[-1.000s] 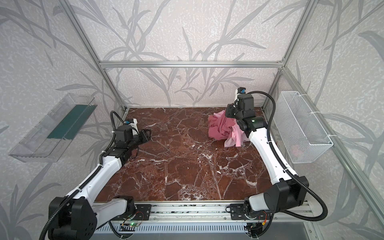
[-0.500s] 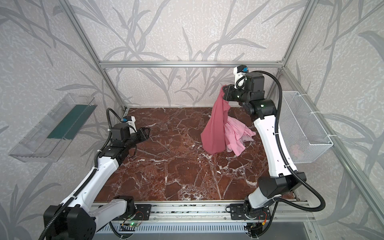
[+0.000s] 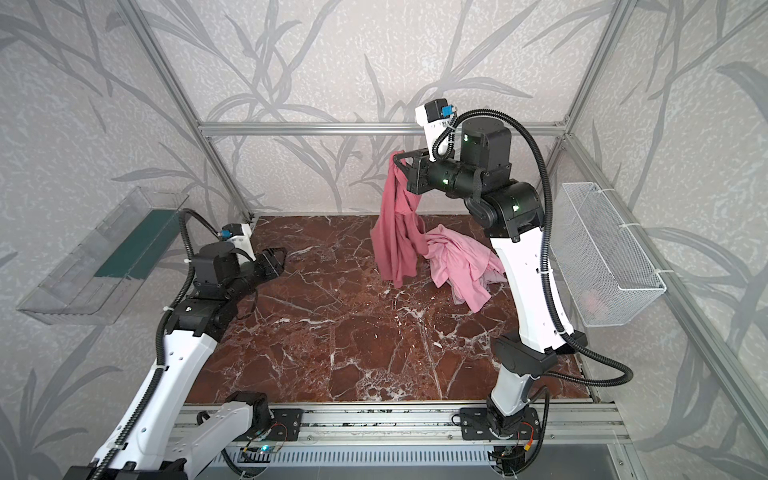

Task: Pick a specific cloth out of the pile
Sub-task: 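Grasp the rose-pink cloth with the right gripper and lift it up, then carry the rose-pink cloth toward the left gripper and lower it onto the table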

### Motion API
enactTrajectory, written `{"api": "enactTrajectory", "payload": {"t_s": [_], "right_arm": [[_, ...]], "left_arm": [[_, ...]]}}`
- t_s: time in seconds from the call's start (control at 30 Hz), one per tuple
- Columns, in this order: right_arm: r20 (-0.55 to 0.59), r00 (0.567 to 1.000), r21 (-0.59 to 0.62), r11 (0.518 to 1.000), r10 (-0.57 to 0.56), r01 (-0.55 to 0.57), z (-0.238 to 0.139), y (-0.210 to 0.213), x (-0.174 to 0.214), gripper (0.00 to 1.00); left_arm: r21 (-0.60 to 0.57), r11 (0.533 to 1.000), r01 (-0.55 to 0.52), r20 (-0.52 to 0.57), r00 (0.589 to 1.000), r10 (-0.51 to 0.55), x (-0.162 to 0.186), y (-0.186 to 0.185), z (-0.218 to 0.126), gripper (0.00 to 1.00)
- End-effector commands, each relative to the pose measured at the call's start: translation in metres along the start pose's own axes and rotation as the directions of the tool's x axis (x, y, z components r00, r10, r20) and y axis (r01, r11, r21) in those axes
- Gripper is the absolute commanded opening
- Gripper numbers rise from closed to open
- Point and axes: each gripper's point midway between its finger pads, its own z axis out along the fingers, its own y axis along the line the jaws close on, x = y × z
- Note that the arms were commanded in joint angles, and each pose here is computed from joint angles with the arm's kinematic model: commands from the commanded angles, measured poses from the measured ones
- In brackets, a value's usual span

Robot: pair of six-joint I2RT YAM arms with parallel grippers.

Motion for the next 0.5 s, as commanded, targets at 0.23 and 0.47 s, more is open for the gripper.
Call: {"api": "enactTrajectory", "payload": {"t_s": [0.23,0.47], "right_arm": [[-0.081,0.997,-0.128,0.992,-0.012,0.002,0.041,0.026,0.028,0.0],[-0.124,0.991,-0.191,0.981,-0.058,0.033,0.065,0.058,0.05,0.0]], "left_arm": [[-0.055,0.998,-0.031,0.008,0.999,0.031,-0.008,0.001,-0.037,0.45],[-0.055,0.998,-0.029,0.035,0.999,0.031,-0.012,-0.001,-0.052,0.45]]}}
